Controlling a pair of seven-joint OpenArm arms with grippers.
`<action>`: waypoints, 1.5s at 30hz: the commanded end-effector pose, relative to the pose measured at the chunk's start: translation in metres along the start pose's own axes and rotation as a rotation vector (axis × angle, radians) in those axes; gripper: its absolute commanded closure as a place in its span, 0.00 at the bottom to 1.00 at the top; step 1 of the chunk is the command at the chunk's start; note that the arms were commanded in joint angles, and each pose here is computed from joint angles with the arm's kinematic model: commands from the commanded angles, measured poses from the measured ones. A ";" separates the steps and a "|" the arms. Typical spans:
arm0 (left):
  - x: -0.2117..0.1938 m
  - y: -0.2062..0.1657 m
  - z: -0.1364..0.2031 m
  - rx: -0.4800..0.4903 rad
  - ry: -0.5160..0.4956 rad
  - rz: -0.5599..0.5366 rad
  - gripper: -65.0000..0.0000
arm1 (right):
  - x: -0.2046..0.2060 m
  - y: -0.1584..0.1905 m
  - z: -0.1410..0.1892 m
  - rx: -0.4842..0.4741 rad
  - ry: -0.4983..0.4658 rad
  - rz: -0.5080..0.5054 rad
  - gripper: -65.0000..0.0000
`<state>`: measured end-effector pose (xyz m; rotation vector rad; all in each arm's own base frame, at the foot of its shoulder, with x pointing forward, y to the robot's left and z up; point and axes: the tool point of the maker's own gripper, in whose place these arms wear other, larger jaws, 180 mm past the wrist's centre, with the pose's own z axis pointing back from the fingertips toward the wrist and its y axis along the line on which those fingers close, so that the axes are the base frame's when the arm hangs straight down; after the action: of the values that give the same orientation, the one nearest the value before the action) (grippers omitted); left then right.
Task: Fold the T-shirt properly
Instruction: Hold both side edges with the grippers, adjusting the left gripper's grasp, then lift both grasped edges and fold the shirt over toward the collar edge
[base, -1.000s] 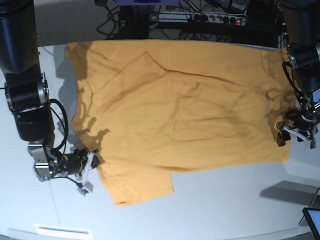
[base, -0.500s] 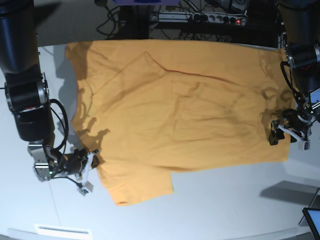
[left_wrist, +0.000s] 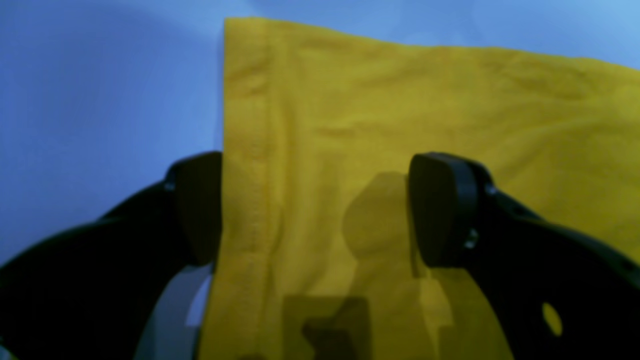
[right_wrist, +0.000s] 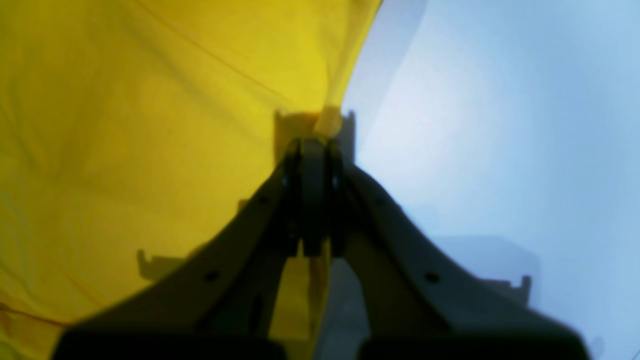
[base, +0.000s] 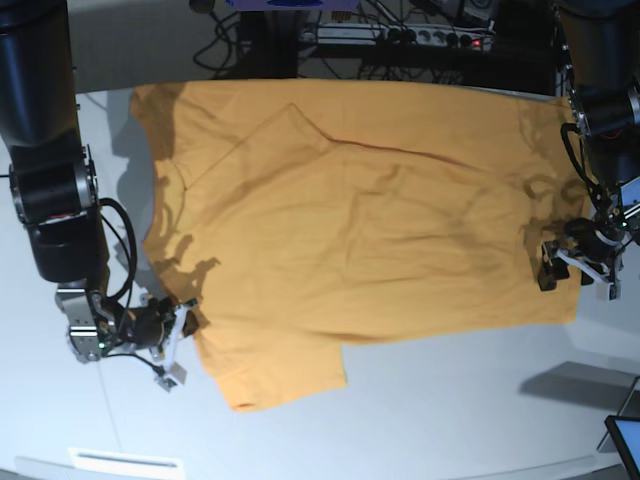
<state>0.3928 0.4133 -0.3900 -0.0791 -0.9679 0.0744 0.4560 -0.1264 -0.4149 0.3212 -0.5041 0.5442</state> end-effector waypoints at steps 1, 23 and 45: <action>0.020 0.007 0.004 0.006 -0.035 -0.012 0.17 | 0.005 -0.012 0.009 -0.034 0.023 0.027 1.00; 0.011 0.006 0.012 -0.003 -0.029 -0.079 0.80 | 0.003 -0.015 0.011 -0.039 0.023 0.023 1.00; 0.048 0.025 0.028 0.038 -0.118 -0.096 1.00 | 0.018 0.000 0.015 -0.047 -0.005 0.129 1.00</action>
<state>0.3830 0.4285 -0.3714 -0.0220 -0.9900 -0.0004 0.4478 -0.1207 -0.4110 0.2694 -0.5028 0.6488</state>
